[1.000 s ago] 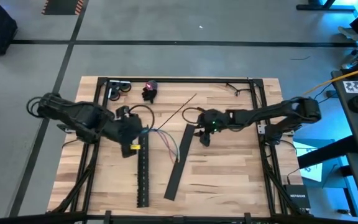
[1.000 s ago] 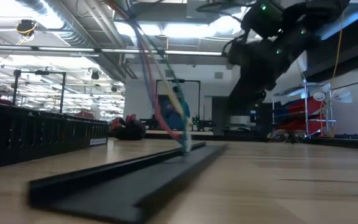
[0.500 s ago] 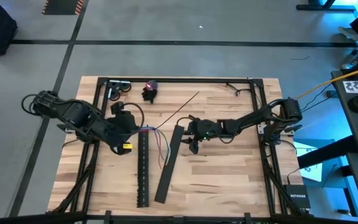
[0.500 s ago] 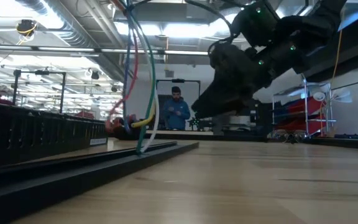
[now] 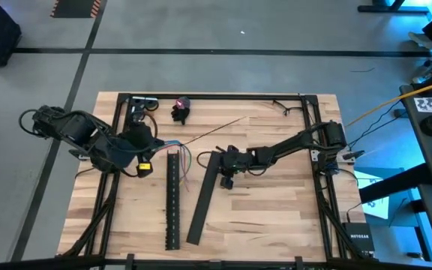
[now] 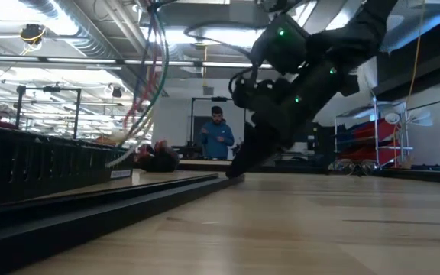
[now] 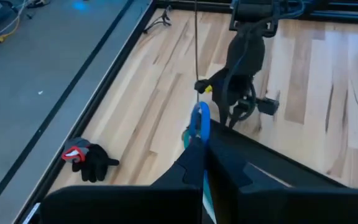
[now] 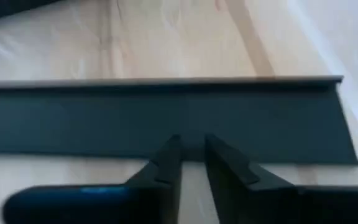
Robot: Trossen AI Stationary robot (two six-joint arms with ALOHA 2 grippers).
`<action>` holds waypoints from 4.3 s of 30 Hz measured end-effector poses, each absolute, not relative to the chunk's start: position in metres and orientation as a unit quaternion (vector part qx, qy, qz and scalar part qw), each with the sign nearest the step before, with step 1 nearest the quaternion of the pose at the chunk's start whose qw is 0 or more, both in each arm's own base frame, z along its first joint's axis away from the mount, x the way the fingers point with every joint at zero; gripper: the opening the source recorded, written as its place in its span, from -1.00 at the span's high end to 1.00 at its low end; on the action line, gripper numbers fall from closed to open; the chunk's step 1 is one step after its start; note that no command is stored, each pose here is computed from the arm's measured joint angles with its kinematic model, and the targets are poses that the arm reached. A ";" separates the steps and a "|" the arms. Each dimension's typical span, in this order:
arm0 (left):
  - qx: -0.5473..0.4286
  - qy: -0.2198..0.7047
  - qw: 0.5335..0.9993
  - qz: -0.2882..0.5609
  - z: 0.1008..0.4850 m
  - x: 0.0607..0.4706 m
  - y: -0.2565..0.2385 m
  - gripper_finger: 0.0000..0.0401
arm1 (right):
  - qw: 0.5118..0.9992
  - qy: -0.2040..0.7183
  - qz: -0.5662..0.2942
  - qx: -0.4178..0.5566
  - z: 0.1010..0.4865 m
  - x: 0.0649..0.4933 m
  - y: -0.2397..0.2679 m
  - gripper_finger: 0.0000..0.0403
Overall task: Ziptie cables
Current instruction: Adjust the black cable duct
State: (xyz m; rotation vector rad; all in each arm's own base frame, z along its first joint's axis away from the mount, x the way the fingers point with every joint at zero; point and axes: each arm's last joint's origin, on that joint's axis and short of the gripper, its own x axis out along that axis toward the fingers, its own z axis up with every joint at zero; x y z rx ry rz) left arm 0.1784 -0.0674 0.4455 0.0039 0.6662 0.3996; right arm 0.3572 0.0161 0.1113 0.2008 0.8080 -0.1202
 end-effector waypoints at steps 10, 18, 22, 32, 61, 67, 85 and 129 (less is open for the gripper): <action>-0.011 0.325 0.924 0.201 0.444 0.178 -0.067 0.99 | 0.805 0.572 -0.157 0.012 0.121 0.319 0.003 0.97; -0.011 0.325 0.925 0.197 0.444 0.178 -0.069 0.99 | 0.732 0.649 -0.202 -0.048 0.157 0.276 -0.002 0.96; -0.004 0.317 0.928 0.198 0.445 0.179 -0.069 0.99 | 0.777 0.599 -0.193 -0.024 0.179 0.276 -0.001 0.95; -0.013 0.246 0.939 0.240 0.464 0.146 -0.049 0.99 | 0.931 0.316 -0.079 0.165 0.218 0.328 0.009 0.45; -0.042 0.155 0.934 0.318 0.479 0.106 -0.025 0.99 | 0.907 0.292 -0.128 0.276 0.147 0.499 0.026 -0.27; -0.042 0.158 0.934 0.318 0.479 0.110 -0.027 0.99 | 0.900 0.317 -0.127 0.271 0.126 0.505 0.034 -0.19; -0.036 0.163 0.934 0.316 0.478 0.112 -0.029 0.99 | 0.890 0.425 -0.048 0.158 0.124 0.498 0.036 0.79; -0.035 0.184 0.937 0.294 0.475 0.120 -0.034 0.99 | 0.871 0.343 0.142 0.322 0.135 0.534 0.088 0.86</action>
